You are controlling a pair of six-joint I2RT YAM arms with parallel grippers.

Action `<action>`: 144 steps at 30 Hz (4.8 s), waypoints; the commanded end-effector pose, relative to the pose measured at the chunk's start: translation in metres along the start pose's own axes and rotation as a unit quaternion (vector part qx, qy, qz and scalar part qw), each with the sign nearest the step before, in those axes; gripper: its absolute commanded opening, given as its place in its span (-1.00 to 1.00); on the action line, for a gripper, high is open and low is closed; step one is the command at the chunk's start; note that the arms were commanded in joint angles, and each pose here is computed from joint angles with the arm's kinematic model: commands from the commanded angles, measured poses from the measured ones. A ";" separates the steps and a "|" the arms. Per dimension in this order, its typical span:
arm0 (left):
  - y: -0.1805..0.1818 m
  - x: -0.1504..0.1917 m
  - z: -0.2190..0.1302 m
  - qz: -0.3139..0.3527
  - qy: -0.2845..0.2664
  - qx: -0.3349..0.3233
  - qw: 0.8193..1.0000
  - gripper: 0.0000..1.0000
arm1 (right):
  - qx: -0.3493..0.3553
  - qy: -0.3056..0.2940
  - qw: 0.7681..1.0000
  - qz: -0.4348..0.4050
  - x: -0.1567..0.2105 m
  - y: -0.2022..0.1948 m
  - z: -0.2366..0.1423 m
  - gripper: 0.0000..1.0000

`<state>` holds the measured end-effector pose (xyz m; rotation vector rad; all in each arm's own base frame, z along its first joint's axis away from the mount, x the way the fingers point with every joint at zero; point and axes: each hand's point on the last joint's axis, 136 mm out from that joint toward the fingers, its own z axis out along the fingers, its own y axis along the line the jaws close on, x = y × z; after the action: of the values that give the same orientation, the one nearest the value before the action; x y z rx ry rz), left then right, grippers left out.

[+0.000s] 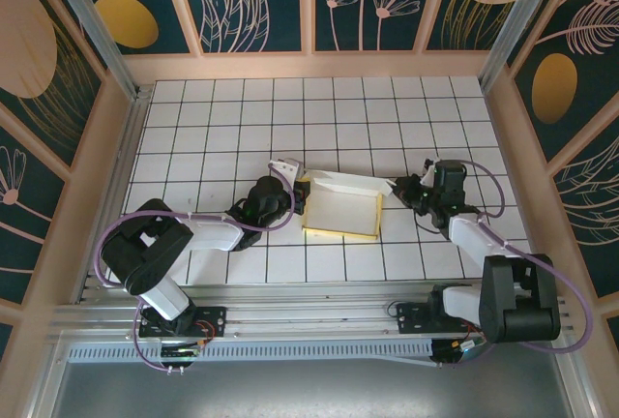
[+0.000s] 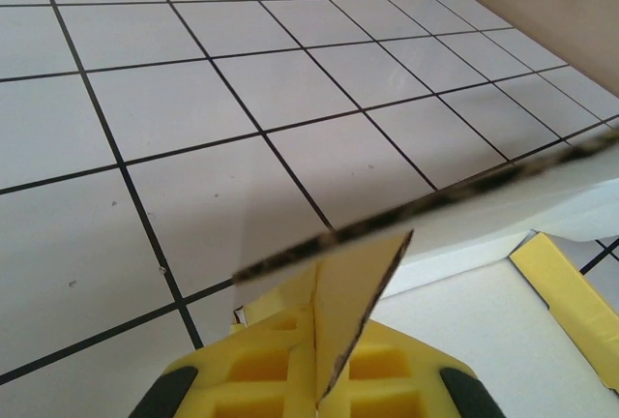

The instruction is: Fold the paper box

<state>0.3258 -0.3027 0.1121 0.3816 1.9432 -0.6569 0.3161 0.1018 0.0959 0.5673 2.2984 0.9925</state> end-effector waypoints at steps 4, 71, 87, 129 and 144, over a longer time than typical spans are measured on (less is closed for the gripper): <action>-0.010 0.022 0.002 -0.001 0.044 0.012 0.999 -1.00 | -0.017 0.026 0.999 0.033 0.018 0.004 0.006 -0.83; -0.003 -0.014 0.024 0.035 0.010 -0.067 0.997 -1.00 | -0.029 0.043 0.997 0.064 -0.012 0.014 0.039 -0.98; 0.010 -0.015 0.017 0.049 0.004 -0.117 0.992 -1.00 | 0.049 -0.070 0.995 0.060 -0.051 -0.032 -0.015 -0.98; 0.000 -0.016 0.022 0.046 0.010 -0.093 0.995 -1.00 | -0.045 -0.042 0.998 0.020 -0.056 0.017 0.001 -0.57; -0.001 -0.014 0.023 0.045 0.012 -0.091 0.995 -1.00 | -0.036 -0.058 0.997 0.043 -0.067 0.011 0.005 -0.55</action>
<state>0.3474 -0.3110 0.1162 0.3560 1.9730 -0.4002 0.3583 0.0796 0.1102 0.6758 2.1929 1.0723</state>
